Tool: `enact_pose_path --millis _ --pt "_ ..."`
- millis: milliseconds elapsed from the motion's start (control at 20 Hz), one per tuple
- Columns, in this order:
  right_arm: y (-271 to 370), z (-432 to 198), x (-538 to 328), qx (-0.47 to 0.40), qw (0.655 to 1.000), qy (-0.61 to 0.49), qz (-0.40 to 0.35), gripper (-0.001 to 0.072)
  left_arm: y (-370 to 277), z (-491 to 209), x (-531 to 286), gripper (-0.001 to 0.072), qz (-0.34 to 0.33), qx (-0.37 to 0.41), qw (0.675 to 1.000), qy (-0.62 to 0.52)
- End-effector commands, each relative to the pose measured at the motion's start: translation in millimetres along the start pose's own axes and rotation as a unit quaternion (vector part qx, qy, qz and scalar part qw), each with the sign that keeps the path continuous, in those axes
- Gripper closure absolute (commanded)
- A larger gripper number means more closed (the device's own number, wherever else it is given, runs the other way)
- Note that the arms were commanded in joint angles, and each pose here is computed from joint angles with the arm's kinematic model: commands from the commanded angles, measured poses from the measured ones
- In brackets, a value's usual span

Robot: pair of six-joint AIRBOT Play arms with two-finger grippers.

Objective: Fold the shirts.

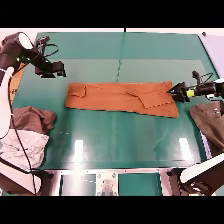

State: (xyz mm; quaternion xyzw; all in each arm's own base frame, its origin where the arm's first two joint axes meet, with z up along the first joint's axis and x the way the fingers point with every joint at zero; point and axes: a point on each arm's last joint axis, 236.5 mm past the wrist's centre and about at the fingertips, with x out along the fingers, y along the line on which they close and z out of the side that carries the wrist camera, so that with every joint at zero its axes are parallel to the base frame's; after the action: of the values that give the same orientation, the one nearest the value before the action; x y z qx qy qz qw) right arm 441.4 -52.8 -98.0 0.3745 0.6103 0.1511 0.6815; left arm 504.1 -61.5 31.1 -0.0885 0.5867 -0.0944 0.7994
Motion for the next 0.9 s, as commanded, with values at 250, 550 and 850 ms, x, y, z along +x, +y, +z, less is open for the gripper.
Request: enact_pose_path --millis 250,550,850 --pt "68 12 2 -0.080 0.996 0.010 0.030 0.0699 -66 9 -8 0.0686 -0.134 0.019 0.991 -0.022" --pt "159 -11 -83 -0.148 0.988 -0.023 0.027 0.0698 -217 -7 52 0.0686 -0.188 0.108 0.975 -0.052" --pt "242 -48 -132 -0.210 0.976 -0.041 0.025 0.0698 -394 -110 156 0.0686 -0.274 0.150 0.949 -0.044"
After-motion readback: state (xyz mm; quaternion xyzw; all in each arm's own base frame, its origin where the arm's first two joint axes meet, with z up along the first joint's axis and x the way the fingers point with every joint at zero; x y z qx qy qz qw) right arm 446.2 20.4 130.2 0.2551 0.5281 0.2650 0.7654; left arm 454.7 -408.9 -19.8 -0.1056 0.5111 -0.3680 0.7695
